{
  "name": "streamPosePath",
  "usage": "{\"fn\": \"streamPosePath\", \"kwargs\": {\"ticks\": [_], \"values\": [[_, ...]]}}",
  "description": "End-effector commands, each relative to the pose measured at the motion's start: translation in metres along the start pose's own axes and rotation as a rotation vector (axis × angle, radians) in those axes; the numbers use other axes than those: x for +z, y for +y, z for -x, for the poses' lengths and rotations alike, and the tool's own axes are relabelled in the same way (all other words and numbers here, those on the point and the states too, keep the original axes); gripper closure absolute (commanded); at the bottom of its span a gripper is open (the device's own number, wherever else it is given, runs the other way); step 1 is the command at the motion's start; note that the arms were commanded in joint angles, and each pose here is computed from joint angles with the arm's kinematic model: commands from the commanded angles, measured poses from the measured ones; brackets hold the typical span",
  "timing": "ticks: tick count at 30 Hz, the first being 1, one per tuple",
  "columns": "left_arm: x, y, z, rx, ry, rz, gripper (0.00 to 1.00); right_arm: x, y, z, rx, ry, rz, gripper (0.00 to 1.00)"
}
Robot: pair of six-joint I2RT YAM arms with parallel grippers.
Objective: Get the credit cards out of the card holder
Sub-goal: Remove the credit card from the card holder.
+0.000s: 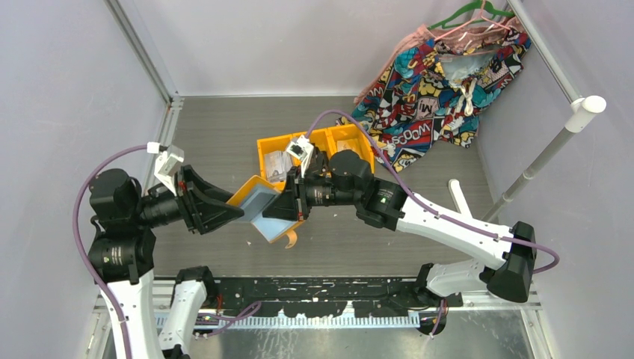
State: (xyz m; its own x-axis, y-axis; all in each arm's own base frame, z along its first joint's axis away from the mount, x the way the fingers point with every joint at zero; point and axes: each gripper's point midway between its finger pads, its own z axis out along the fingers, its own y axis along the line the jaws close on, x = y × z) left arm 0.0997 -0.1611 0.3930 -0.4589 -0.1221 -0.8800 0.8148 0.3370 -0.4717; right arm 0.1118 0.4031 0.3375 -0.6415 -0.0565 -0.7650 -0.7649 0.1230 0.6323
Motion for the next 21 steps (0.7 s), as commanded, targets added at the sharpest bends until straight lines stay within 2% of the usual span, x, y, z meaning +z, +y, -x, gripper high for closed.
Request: {"fn": "streamPosePath", "kwargs": {"ticks": [1,12,17,21], "values": [[-0.002,0.010,0.003,0.115,-0.041,0.084,0.55,-0.006,0.038,0.030,-0.058,-0.072,0.105,0.98],[-0.002,0.014,0.001,0.126,-0.042,0.097,0.58,-0.003,0.038,0.028,-0.061,-0.059,0.105,0.99],[0.000,0.001,0.004,0.043,-0.025,0.027,0.51,-0.003,0.037,0.027,-0.063,-0.058,0.100,0.99],[-0.001,-0.011,0.007,0.044,-0.024,-0.013,0.44,-0.003,0.035,0.027,-0.063,-0.058,0.094,0.99]]}}
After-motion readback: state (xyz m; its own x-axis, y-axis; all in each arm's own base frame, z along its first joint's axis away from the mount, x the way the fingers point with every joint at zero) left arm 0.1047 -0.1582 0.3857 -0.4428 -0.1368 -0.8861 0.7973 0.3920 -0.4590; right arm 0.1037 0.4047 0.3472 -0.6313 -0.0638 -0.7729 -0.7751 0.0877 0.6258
